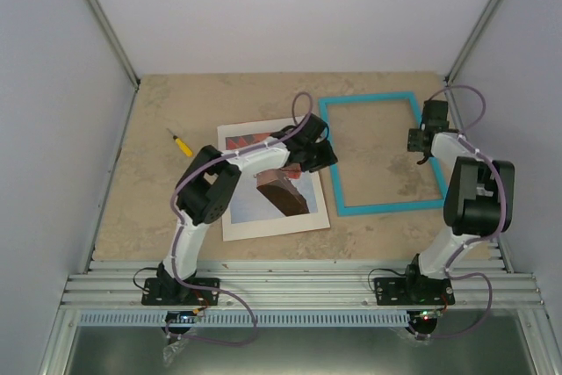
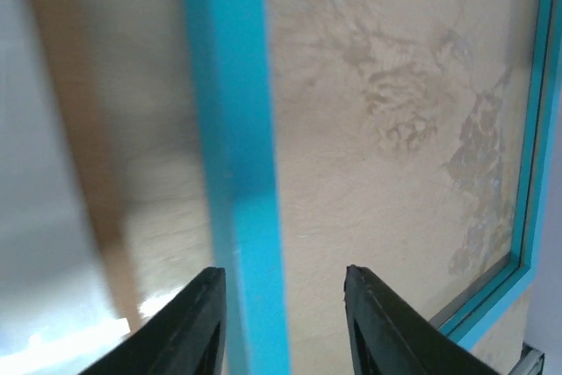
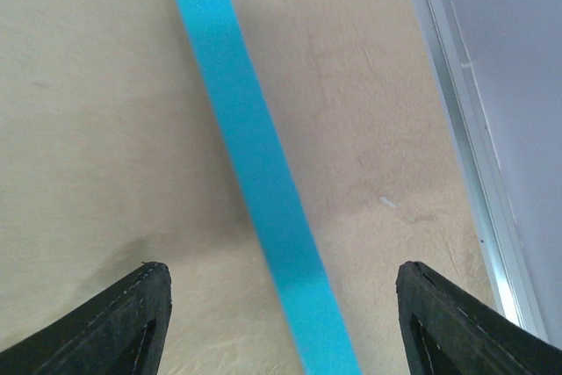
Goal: Take the photo out of the frame
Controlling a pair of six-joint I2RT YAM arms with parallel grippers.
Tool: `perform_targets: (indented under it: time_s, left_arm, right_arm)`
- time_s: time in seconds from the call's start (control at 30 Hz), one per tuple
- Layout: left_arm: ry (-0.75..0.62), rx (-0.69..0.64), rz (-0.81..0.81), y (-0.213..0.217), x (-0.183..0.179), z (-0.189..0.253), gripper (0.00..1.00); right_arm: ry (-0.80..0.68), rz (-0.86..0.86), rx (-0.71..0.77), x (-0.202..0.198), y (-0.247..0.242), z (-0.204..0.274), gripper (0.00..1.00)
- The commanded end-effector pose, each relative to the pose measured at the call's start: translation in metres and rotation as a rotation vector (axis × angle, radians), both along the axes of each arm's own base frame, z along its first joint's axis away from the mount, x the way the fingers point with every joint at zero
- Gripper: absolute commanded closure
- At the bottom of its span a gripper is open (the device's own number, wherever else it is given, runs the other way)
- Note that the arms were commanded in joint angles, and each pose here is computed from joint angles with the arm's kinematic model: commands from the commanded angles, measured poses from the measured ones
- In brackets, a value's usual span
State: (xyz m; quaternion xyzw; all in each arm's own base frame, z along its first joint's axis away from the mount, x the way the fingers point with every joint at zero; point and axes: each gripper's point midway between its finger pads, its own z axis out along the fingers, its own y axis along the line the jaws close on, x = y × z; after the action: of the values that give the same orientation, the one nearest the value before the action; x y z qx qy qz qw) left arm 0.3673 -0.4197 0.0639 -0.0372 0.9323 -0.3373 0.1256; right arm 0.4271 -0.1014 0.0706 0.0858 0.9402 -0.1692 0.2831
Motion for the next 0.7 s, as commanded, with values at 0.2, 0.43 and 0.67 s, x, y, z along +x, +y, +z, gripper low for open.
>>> perform_targets:
  time_s: [0.2, 0.43, 0.67]
  left_arm:
    - [-0.162, 0.015, 0.168, 0.114, 0.031, 0.074, 0.47]
    - [-0.116, 0.069, 0.257, 0.212, 0.001, 0.057, 0.41]
    - [-0.083, 0.126, 0.406, 0.309, -0.034, 0.045, 0.34]
  right_arm:
    - [-0.127, 0.316, 0.273, 0.014, 0.164, 0.048, 0.19]
    - [-0.058, 0.492, 0.350, 0.002, 0.263, 0.025, 0.17]
    - [0.030, 0.540, 0.336, -0.004, 0.306, -0.009, 0.17]
